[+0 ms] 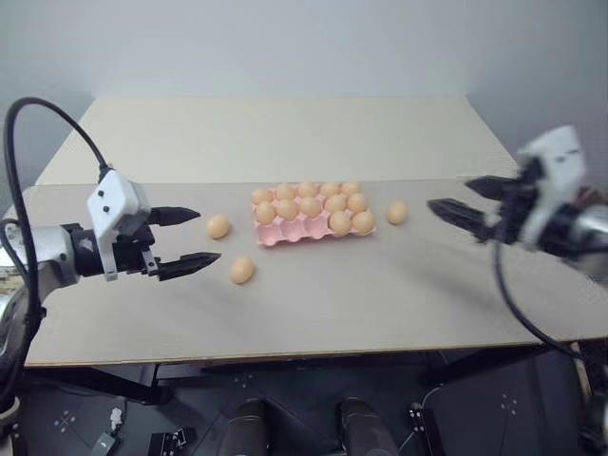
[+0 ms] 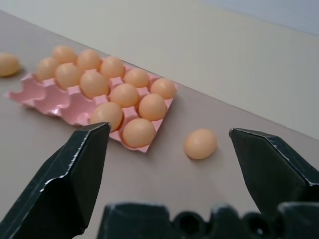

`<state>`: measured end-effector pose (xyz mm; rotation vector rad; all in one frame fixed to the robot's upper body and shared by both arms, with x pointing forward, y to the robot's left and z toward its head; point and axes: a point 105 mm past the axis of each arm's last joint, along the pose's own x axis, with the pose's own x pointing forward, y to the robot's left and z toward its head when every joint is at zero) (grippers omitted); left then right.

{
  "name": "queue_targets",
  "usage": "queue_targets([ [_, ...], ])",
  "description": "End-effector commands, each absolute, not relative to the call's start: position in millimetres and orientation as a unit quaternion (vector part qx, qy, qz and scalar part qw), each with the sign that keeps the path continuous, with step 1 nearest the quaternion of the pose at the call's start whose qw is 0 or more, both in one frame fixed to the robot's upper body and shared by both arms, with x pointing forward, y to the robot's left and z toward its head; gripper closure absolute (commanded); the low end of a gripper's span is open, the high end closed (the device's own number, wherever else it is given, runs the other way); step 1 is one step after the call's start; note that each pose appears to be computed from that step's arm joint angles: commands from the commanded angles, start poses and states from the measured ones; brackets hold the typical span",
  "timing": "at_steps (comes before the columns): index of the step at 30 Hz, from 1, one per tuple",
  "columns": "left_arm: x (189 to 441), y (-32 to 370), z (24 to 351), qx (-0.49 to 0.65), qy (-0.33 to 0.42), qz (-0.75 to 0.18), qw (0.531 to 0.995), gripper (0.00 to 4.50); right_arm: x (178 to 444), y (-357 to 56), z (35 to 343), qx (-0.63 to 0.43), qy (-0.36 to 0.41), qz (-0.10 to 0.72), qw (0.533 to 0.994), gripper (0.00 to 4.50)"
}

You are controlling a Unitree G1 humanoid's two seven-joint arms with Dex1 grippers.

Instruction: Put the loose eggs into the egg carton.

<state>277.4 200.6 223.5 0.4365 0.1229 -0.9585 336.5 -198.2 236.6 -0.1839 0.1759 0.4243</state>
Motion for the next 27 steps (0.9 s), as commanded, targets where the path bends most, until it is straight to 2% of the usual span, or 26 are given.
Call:
queue_targets([
  [1,275.8,194.8,231.2,0.218,0.041,-0.462,0.859,0.25,367.2,-205.8,228.8,-0.089,0.117,0.108,0.983,0.03],
  [7,276.2,190.1,229.6,0.220,0.039,-0.468,0.855,0.25,413.2,-205.3,208.1,-0.105,0.139,0.026,0.984,0.03],
  [11,276.4,188.5,229.0,0.220,0.039,-0.470,0.854,0.25,433.3,-198.9,197.2,-0.087,0.152,0.011,0.985,0.03],
  [25,277.4,190.0,229.1,0.223,0.039,-0.465,0.856,0.25,464.5,-191.4,150.1,-0.078,0.188,-0.023,0.979,0.03],
  [27,277.8,190.5,229.3,0.223,0.040,-0.463,0.857,0.25,466.2,-190.4,145.8,-0.075,0.189,-0.022,0.979,0.39],
])
